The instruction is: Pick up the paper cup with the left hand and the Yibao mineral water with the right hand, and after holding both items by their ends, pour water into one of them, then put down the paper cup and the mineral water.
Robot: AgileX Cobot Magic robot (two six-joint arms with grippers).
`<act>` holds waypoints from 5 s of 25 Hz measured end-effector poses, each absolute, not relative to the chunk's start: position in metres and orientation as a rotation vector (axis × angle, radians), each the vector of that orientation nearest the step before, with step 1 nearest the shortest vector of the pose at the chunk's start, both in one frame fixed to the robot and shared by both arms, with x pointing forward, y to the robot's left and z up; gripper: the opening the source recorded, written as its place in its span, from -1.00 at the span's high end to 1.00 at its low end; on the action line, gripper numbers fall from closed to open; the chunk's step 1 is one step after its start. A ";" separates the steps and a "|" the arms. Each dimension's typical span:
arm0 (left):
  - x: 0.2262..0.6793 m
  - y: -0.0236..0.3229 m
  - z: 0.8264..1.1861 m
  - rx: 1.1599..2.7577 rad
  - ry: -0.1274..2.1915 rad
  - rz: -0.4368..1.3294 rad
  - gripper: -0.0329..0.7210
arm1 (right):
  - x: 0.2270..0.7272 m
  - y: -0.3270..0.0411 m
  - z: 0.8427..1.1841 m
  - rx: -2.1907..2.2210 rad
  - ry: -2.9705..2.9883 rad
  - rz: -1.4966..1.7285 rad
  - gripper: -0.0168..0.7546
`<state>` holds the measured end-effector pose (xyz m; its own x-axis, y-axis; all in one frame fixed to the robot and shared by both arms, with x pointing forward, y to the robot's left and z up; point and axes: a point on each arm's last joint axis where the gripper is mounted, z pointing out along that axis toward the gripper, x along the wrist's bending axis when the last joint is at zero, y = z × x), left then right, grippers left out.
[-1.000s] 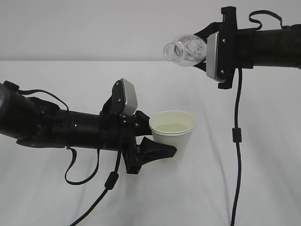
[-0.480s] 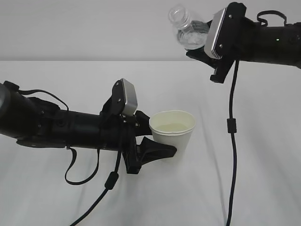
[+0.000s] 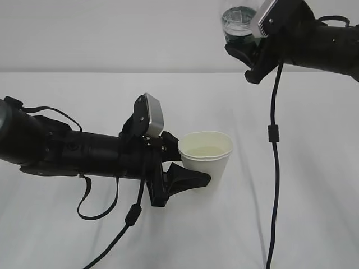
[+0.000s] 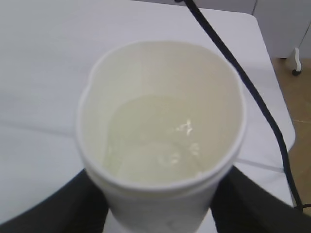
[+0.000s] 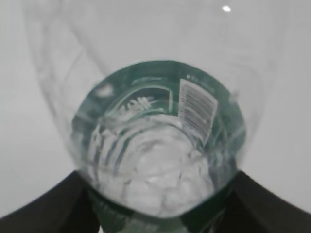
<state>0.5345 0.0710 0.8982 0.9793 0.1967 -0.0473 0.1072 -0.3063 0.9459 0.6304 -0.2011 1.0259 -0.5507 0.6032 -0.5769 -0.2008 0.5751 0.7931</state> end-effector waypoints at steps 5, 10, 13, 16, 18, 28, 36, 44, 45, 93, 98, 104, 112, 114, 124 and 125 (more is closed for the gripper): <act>0.535 0.071 0.898 1.886 0.220 0.090 -0.23 | 0.633 -0.204 1.028 0.427 1.842 1.124 -0.19; 0.535 0.071 0.898 1.885 0.220 0.089 -0.23 | 0.637 -0.207 1.024 0.553 1.804 1.159 -0.19; 0.535 0.071 0.898 1.885 0.220 0.089 -0.23 | 0.642 -0.209 1.015 0.633 1.796 1.172 -0.19; 0.535 0.071 0.898 1.885 0.220 0.089 -0.23 | 0.645 -0.210 1.008 0.704 1.783 1.182 -0.19; 0.535 0.071 0.898 1.885 0.220 0.089 -0.23 | 0.647 -0.211 1.005 0.741 1.772 1.189 -0.19; 0.535 0.071 0.898 1.884 0.221 0.090 -0.23 | 0.653 -0.222 0.998 0.880 1.711 1.197 -0.19; 0.535 0.071 0.898 1.883 0.221 0.089 -0.23 | 0.656 -0.240 0.999 0.969 1.652 1.184 -0.19; 0.535 0.071 0.898 1.883 0.221 0.089 -0.23 | 0.658 -0.259 0.995 1.050 1.645 1.121 -0.19; 0.535 0.071 0.898 1.883 0.221 0.089 -0.23 | 0.658 -0.261 0.993 1.058 1.649 1.113 -0.19; 0.534 0.071 0.898 1.884 0.219 0.089 -0.23 | 0.579 -0.288 0.921 1.242 1.432 1.123 -0.19; 0.534 0.071 0.898 1.884 0.219 0.089 -0.23 | 0.579 -0.286 0.918 1.232 1.484 1.115 -0.19; 0.534 0.071 0.898 1.884 0.219 0.089 -0.23 | 0.578 -0.285 0.916 1.235 1.521 1.101 -0.19; 0.534 0.071 0.898 1.884 0.219 0.089 -0.23 | 0.578 -0.285 0.888 1.288 1.587 1.062 -0.19; 0.534 0.071 0.898 1.884 0.219 0.089 -0.23 | 0.578 -0.284 0.884 1.293 1.593 1.059 -0.19; 0.534 0.071 0.898 1.884 0.219 0.089 -0.23 | 0.578 -0.284 0.868 1.295 1.601 1.066 -0.19; 0.534 0.070 0.898 1.884 0.217 0.087 -0.23 | 0.579 -0.284 0.867 1.290 1.595 1.073 -0.19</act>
<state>0.5339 0.0702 0.8984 0.9800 0.1931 -0.0477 0.1061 -0.3048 0.9465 0.5786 -0.2835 0.8669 -0.1565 0.9849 -0.0735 0.3035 0.1188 0.9454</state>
